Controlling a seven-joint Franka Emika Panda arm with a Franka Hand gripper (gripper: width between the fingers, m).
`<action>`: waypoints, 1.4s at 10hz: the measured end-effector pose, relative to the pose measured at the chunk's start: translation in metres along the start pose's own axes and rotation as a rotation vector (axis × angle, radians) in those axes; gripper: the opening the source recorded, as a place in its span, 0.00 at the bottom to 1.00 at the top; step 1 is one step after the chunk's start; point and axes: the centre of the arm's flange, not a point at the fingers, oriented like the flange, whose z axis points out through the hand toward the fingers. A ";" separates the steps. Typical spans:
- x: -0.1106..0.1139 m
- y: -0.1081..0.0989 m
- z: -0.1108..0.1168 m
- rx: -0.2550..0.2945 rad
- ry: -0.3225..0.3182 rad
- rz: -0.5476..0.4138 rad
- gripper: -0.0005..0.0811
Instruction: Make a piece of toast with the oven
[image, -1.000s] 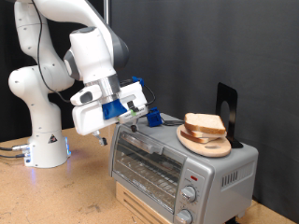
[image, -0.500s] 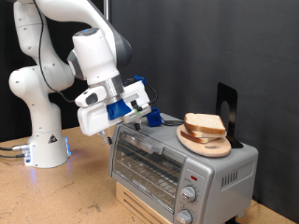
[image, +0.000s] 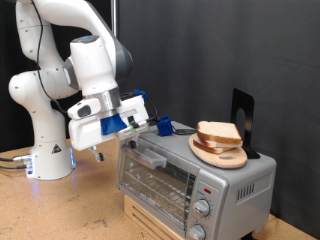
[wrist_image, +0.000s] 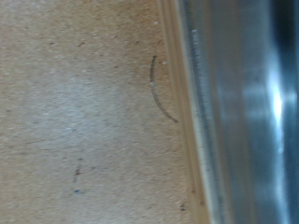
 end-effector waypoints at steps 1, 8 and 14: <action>0.007 0.006 0.000 -0.006 0.010 0.008 1.00; 0.033 0.081 0.025 -0.135 0.031 0.008 1.00; 0.053 0.111 0.045 -0.170 0.058 0.054 1.00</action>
